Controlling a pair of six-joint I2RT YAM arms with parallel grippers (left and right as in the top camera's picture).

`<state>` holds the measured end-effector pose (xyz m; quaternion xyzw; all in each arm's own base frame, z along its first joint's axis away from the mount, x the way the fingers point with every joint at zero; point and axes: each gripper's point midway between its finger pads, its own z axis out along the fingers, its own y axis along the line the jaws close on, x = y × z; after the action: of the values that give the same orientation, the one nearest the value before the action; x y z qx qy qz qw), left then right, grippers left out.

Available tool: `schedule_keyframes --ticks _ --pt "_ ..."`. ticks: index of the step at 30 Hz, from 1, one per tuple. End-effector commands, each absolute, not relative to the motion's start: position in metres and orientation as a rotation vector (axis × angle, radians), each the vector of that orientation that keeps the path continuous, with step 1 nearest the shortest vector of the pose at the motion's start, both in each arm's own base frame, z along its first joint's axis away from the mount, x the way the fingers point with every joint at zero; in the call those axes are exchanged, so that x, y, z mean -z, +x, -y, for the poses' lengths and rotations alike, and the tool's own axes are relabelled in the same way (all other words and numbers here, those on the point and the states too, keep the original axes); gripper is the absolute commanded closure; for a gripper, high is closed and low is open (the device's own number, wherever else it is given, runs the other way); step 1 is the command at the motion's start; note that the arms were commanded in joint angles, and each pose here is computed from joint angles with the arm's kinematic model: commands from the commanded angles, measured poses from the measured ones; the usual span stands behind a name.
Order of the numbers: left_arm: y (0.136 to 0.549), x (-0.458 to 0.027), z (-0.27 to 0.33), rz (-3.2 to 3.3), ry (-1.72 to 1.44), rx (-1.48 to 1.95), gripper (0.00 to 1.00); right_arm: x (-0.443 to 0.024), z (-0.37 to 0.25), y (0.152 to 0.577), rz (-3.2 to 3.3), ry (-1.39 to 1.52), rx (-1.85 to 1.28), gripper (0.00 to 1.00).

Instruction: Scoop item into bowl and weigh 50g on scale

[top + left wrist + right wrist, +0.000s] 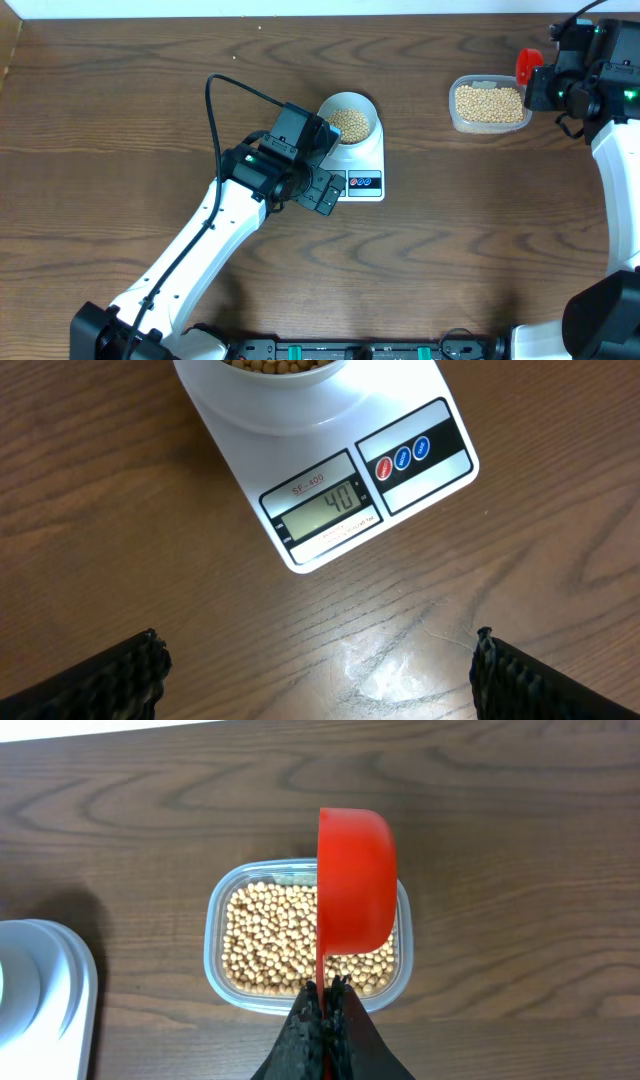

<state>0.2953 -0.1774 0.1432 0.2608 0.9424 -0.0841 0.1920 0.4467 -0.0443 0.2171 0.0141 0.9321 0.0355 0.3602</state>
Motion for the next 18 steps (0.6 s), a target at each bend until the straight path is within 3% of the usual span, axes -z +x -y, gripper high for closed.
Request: schedule_keyframes --ticks 1,18 --pt "0.297 -0.146 0.175 -2.631 0.743 0.22 0.02 -0.218 0.041 0.443 -2.409 0.04 -0.131 0.99" --pt "0.297 -0.146 0.175 -2.631 0.743 0.22 0.02 -0.17 0.054 0.422 -2.608 0.068 -0.035 0.99"
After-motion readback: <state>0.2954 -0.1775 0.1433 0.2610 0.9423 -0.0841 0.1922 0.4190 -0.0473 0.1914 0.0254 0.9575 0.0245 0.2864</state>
